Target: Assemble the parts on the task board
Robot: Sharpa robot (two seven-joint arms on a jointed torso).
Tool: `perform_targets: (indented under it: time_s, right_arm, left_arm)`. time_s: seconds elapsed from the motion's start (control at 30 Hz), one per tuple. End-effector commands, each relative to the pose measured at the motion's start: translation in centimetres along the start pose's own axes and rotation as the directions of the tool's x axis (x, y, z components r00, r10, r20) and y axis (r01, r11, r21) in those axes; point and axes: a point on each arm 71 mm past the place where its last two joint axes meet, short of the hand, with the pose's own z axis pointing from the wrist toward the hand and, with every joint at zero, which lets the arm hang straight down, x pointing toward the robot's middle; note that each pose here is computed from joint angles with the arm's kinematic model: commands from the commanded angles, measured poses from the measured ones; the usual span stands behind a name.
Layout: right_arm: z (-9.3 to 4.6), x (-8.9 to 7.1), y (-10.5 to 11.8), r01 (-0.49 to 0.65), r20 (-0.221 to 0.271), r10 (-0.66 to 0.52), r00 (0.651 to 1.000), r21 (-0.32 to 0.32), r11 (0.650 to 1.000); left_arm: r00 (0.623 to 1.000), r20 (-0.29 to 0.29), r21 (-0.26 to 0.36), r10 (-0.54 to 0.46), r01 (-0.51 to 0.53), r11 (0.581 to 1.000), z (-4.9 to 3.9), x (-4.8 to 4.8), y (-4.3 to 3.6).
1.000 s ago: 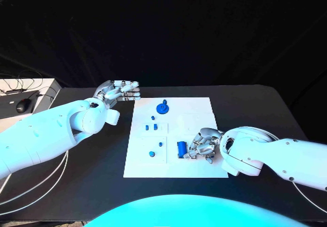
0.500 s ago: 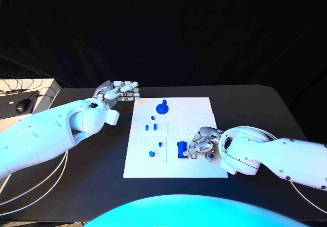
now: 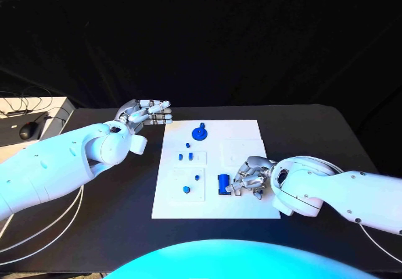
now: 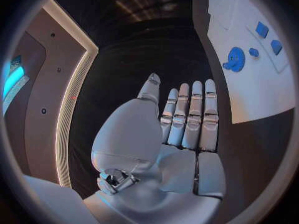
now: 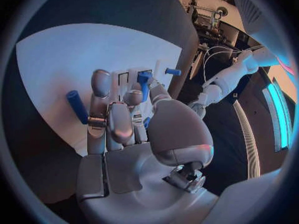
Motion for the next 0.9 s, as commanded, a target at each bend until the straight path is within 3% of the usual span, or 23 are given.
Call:
perform_targets:
  time_s: [0.03, 0.3, 0.53, 0.9]
  right_arm:
    - [-0.6, -0.6, 0.2, -0.087, 0.019, 0.089, 0.996, -0.079, 0.993]
    - [-2.1, -3.5, -1.9, -0.108, -0.04, 0.105, 0.994, -0.086, 0.99]
    - [-2.7, -5.3, -5.0, -0.008, -0.068, 0.008, 0.998, 0.0, 1.0]
    - [-3.0, -5.6, -7.0, 0.202, -0.043, -0.198, 0.979, 0.164, 0.966]
  left_arm:
    - [1.0, -0.017, 0.003, -0.01, 0.01, 1.0, 0.01, 0.19, 0.01]
    - [1.0, -0.02, 0.003, -0.013, 0.013, 1.0, 0.21, 0.44, 0.1]
    - [0.999, -0.029, 0.008, -0.018, 0.018, 1.0, 0.45, 0.88, 0.19]
    - [0.999, -0.036, 0.01, -0.021, 0.021, 1.0, 0.47, 1.06, 0.3]
